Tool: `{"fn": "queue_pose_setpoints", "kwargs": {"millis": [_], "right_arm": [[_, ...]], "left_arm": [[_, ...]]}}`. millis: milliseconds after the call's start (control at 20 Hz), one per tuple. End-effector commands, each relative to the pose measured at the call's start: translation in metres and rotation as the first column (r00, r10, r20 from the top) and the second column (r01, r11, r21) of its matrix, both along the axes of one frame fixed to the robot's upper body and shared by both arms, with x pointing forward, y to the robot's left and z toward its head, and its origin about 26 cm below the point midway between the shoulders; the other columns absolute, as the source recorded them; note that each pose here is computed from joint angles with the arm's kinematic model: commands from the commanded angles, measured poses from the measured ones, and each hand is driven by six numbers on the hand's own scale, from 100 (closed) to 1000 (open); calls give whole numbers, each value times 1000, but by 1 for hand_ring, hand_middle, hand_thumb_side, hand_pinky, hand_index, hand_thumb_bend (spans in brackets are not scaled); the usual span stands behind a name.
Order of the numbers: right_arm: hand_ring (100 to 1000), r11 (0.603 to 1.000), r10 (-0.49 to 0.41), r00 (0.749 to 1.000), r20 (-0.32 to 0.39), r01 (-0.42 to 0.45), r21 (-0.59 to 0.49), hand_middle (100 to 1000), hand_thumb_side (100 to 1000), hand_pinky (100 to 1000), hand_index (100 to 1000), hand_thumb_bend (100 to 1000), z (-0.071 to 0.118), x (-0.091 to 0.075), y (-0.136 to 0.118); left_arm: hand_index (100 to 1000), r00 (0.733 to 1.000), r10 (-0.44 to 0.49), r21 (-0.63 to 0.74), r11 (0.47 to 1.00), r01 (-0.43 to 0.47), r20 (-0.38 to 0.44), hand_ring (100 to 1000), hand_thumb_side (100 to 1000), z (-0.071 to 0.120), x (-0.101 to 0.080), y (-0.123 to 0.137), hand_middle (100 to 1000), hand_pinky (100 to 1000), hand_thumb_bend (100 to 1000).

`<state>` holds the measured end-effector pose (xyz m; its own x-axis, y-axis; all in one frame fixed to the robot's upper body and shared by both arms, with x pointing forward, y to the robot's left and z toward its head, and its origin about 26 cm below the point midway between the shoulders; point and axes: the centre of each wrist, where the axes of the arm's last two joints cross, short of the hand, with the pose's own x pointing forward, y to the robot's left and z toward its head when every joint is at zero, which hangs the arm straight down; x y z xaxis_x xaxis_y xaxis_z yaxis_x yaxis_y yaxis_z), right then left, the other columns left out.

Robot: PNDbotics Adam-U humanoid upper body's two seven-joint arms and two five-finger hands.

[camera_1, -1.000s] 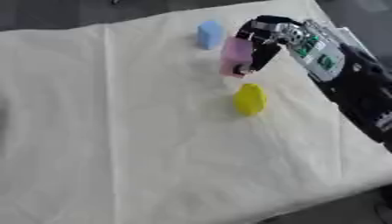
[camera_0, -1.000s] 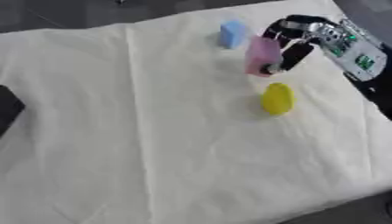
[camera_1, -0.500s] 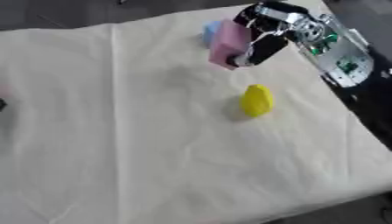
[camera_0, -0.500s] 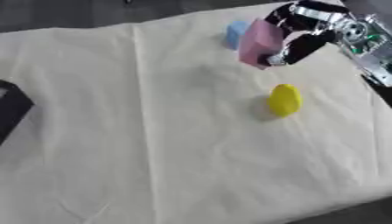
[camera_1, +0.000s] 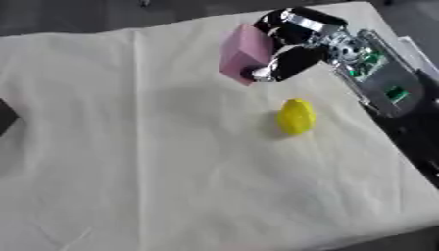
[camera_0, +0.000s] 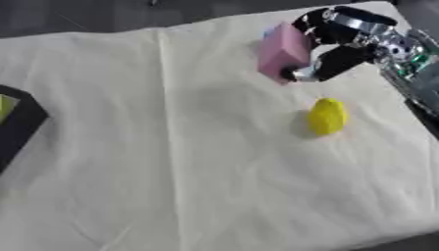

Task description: Pick up the objects with one hand, pass them to the other hand, and then place them into the box on the other side of the table.

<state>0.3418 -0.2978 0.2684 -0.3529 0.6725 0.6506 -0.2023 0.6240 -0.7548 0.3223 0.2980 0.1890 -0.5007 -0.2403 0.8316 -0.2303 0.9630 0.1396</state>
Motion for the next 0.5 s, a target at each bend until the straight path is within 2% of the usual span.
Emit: {"fn": "queue_pose_setpoints", "kwargs": {"millis": [50, 500], "right_arm": [[533, 999, 30, 999, 38, -31, 36, 490, 100, 714, 573, 404, 5, -5, 11], [525, 985, 78, 995, 54, -86, 152, 490, 100, 706, 570, 378, -15, -1, 37]], "left_arm": [[793, 998, -37, 63, 997, 34, 48, 813, 730, 21, -3, -4, 700, 741, 234], [793, 977, -196, 206, 963, 175, 84, 810, 700, 57, -10, -35, 701, 741, 231]]}}
